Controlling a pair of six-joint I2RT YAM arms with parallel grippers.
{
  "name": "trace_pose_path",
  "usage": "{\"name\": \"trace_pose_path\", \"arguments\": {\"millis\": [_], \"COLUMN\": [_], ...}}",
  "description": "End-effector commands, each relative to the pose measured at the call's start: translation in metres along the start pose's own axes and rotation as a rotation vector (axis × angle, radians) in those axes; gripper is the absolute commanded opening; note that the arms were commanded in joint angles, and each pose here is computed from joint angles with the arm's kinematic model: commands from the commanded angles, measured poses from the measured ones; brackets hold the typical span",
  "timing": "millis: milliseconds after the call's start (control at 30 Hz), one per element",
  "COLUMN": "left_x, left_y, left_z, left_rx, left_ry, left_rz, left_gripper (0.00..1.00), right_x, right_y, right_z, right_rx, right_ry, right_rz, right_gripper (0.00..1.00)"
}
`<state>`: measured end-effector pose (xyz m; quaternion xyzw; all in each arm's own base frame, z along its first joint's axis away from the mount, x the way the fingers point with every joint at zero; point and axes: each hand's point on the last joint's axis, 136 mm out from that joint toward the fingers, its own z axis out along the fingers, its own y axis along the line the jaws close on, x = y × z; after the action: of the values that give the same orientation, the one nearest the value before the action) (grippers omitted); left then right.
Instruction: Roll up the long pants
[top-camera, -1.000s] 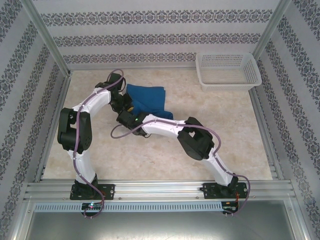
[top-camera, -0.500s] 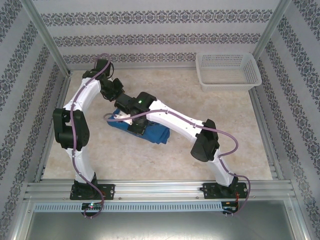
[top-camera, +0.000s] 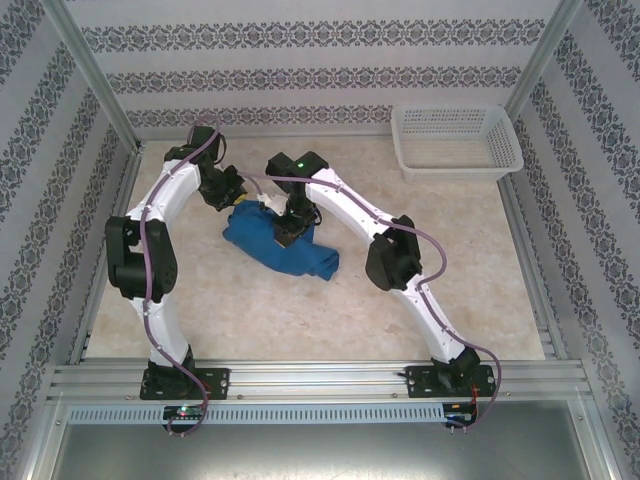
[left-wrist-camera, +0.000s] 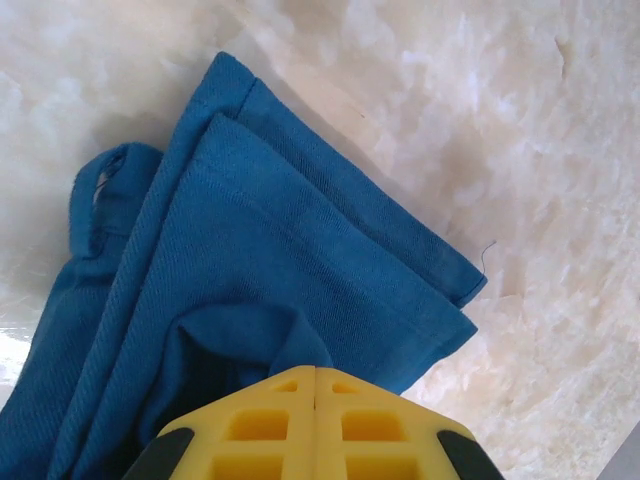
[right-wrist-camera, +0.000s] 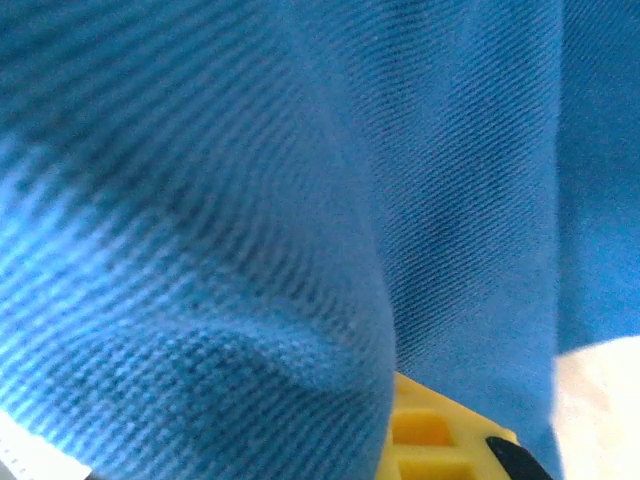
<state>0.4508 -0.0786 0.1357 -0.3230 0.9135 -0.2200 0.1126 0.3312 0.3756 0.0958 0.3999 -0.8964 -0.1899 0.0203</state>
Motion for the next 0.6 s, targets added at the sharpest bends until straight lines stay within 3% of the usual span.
{"name": "trace_pose_path", "arguments": {"millis": [0,267,567], "left_x": [0.001,-0.003,-0.023], "left_y": [0.008,0.012,-0.016], "left_z": [-0.016,-0.011,0.033], "left_rx": [-0.009,-0.014,0.087], "left_ry": [-0.010,-0.004,0.072], "left_rz": [0.008,0.002,0.000], "left_gripper": [0.00,0.00,0.00], "right_x": [-0.009,-0.011,0.013], "right_y": [-0.005,-0.009,0.064], "right_z": [0.002,-0.005,-0.029], "right_rx": [-0.066,-0.099,-0.113], "right_ry": [-0.024,-0.043,-0.018], "right_rz": [0.057,0.087,-0.030], "right_gripper": [0.00,0.00,0.00]}}
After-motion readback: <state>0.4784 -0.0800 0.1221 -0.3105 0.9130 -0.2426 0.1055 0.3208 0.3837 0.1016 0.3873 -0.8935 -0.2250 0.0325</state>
